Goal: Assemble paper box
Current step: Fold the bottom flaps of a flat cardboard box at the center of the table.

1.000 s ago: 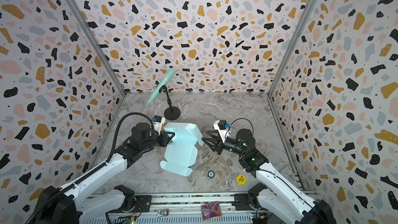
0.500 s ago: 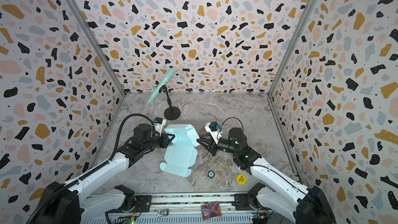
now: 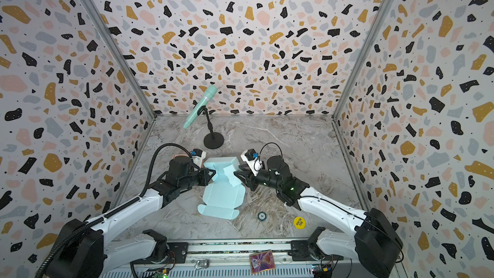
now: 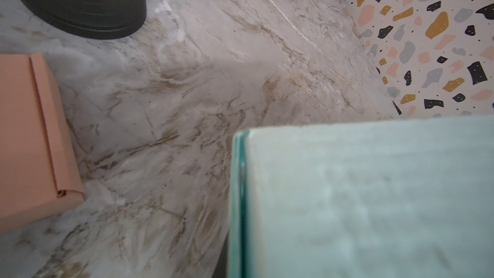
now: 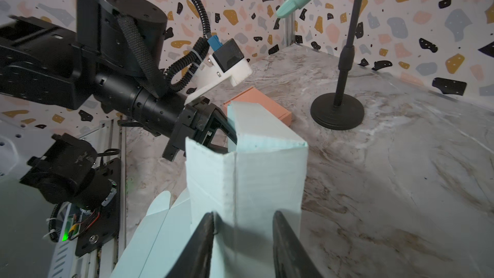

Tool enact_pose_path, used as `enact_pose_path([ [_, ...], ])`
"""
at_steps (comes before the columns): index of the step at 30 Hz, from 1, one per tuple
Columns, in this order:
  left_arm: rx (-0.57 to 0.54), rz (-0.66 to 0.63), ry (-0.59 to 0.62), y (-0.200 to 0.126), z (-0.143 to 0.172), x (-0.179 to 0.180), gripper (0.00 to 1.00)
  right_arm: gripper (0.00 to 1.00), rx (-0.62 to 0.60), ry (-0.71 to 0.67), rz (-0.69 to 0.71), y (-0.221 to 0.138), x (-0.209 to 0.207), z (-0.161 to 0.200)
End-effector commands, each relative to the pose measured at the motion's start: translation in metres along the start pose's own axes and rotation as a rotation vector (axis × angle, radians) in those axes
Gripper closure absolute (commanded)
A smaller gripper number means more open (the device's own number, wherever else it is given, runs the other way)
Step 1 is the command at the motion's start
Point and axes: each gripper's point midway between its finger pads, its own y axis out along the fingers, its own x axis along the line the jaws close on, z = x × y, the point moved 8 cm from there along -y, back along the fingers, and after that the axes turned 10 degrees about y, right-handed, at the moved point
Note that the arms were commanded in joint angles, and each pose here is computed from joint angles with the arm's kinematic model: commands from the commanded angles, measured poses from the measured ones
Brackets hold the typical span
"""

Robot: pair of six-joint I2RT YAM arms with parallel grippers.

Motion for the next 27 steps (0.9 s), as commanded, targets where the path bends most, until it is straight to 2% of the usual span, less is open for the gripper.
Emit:
enact_pose_path([
  [1, -0.064, 0.004, -0.021, 0.000, -0.006, 0.000, 0.98, 0.60, -0.024, -0.012, 0.151, 0.007, -0.003, -0.011],
  [12, -0.118, -0.023, -0.120, 0.000, -0.001, 0.004, 0.97, 0.60, 0.073, -0.003, 0.420, 0.035, -0.011, -0.001],
  [18, -0.131, -0.025, -0.140, 0.002, 0.000, -0.001, 0.97, 0.63, 0.114, -0.062, 0.533, 0.048, -0.009, 0.001],
  [22, -0.148, -0.011, -0.139, 0.002, -0.003, -0.006, 0.98, 0.67, 0.132, -0.112, 0.595, 0.056, -0.006, 0.003],
  [27, -0.154, -0.003, -0.140, 0.003, -0.003, -0.012, 0.98, 0.76, 0.161, -0.184, 0.688, 0.065, -0.002, 0.006],
])
